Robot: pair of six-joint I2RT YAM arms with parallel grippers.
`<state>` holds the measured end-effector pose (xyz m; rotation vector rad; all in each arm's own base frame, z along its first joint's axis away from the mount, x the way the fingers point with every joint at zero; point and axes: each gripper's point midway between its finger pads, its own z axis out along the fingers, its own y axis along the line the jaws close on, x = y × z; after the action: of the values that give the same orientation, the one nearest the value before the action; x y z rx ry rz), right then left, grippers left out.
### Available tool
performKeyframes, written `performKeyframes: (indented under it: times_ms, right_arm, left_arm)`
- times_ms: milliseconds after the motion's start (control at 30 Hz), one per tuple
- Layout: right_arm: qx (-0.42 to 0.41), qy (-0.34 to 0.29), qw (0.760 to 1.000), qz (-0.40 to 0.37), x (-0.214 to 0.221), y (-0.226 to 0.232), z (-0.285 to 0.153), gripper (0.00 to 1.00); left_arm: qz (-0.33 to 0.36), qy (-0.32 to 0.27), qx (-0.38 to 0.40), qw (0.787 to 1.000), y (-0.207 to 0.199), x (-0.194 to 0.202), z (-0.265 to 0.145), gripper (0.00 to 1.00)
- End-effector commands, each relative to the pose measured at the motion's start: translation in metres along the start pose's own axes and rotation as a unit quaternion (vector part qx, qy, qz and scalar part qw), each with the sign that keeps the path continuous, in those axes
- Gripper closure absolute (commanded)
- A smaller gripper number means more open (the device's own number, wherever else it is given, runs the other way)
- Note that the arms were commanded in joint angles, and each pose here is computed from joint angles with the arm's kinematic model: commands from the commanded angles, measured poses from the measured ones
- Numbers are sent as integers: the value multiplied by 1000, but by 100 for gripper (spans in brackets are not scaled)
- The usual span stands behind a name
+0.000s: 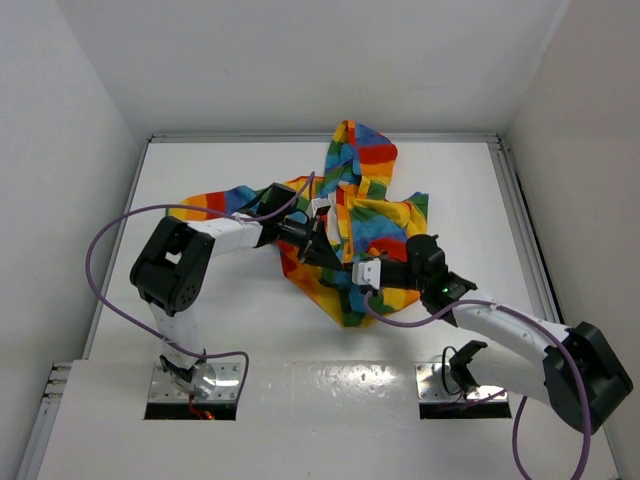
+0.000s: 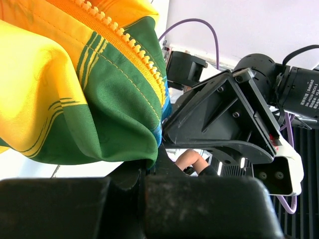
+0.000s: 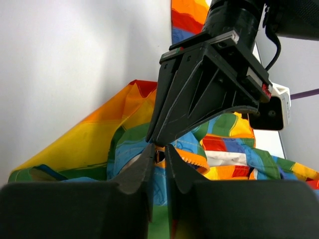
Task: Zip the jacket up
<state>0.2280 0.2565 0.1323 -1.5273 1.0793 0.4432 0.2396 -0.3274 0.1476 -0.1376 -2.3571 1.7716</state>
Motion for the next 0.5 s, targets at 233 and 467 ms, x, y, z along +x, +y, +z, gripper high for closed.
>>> performKeyframes:
  times_ms: [233,467]
  right_arm:
    - [30,-33,999,-13,-31,-31,0,95]
    - [29,-24,999,-10,-26,-32,1,98]
  left_arm:
    - [36,6,17,999,-22,3,0,100]
    - [42,13,21,999,-26,5,2,100]
